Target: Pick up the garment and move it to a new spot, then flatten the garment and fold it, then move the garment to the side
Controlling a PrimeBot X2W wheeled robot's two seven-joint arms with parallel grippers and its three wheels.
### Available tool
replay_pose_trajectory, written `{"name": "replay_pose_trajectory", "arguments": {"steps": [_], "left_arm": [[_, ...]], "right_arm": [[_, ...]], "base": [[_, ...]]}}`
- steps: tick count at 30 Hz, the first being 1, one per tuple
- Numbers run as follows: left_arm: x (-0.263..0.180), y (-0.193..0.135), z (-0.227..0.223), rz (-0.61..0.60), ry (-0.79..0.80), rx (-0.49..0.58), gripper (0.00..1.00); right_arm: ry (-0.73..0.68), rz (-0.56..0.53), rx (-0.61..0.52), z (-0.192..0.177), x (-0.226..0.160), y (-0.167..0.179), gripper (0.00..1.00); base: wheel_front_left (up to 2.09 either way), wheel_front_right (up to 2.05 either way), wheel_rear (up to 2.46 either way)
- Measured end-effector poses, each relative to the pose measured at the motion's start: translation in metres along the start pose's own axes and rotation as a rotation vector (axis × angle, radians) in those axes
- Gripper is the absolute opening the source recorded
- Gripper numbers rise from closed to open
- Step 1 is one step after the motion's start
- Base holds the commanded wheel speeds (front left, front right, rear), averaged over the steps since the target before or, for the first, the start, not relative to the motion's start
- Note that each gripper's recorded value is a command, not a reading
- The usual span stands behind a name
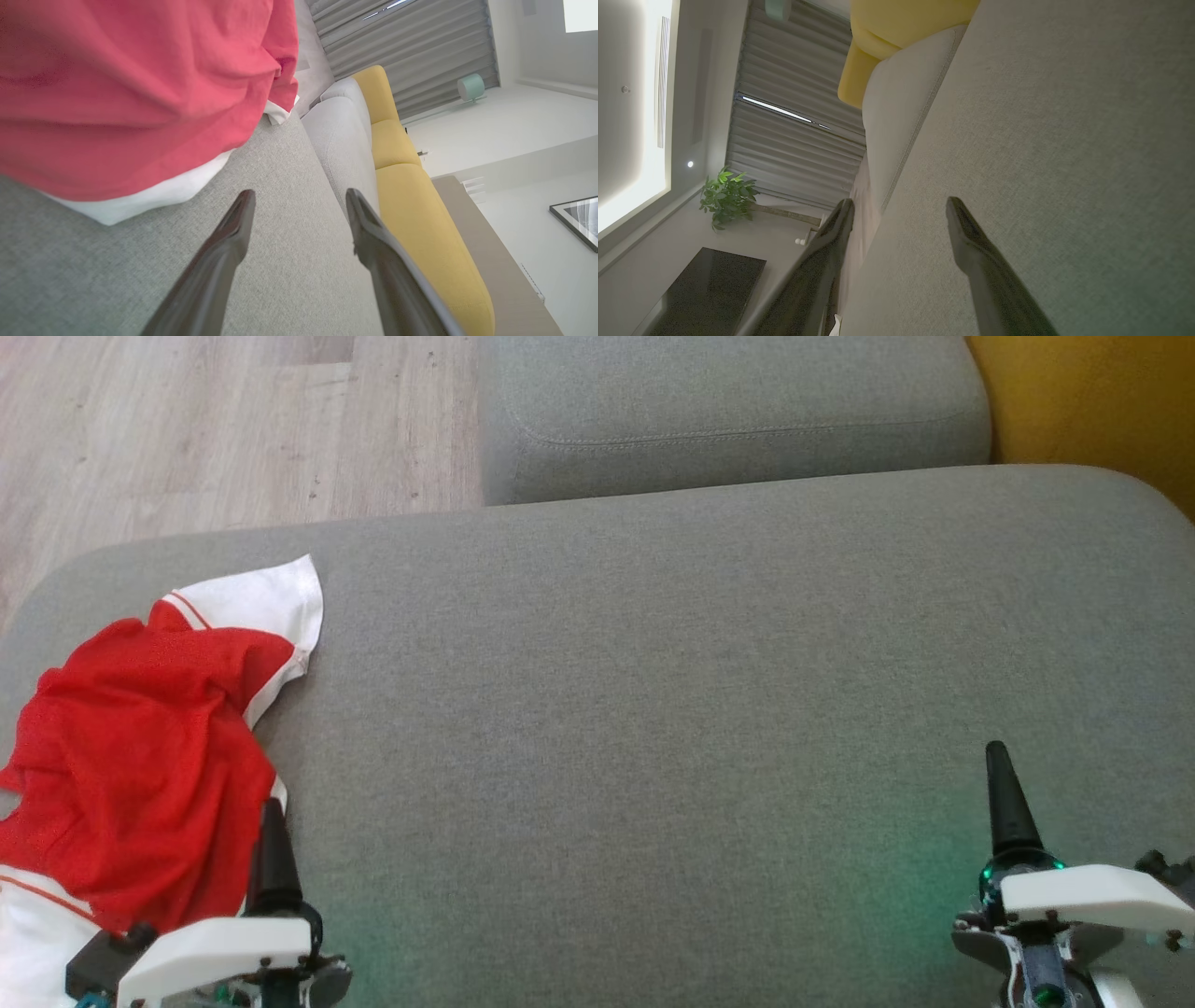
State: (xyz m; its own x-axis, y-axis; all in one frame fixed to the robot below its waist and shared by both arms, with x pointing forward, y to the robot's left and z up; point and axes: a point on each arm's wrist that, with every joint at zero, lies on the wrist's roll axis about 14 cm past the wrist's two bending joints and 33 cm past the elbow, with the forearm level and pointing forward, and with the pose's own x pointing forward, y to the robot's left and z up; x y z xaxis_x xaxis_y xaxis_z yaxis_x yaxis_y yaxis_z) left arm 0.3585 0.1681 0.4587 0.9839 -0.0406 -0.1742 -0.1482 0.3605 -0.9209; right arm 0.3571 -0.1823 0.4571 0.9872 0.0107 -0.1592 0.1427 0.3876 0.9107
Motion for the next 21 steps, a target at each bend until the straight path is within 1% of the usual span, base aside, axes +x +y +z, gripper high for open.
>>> {"name": "replay_pose_trajectory", "arguments": {"steps": [3,21], "left_arm": [[0.000,-0.001,0.001,-0.001,-0.006,0.023,1.00],[-0.001,-0.019,0.001,-0.044,-0.035,0.261,1.00]], "right_arm": [[0.002,0.010,-0.040,-0.001,0.000,0.003,1.00],[0.008,0.075,-0.290,-0.011,0.000,0.021,1.00]], "base": [[0.00,0.00,0.00],[0.00,0.00,0.00]]}}
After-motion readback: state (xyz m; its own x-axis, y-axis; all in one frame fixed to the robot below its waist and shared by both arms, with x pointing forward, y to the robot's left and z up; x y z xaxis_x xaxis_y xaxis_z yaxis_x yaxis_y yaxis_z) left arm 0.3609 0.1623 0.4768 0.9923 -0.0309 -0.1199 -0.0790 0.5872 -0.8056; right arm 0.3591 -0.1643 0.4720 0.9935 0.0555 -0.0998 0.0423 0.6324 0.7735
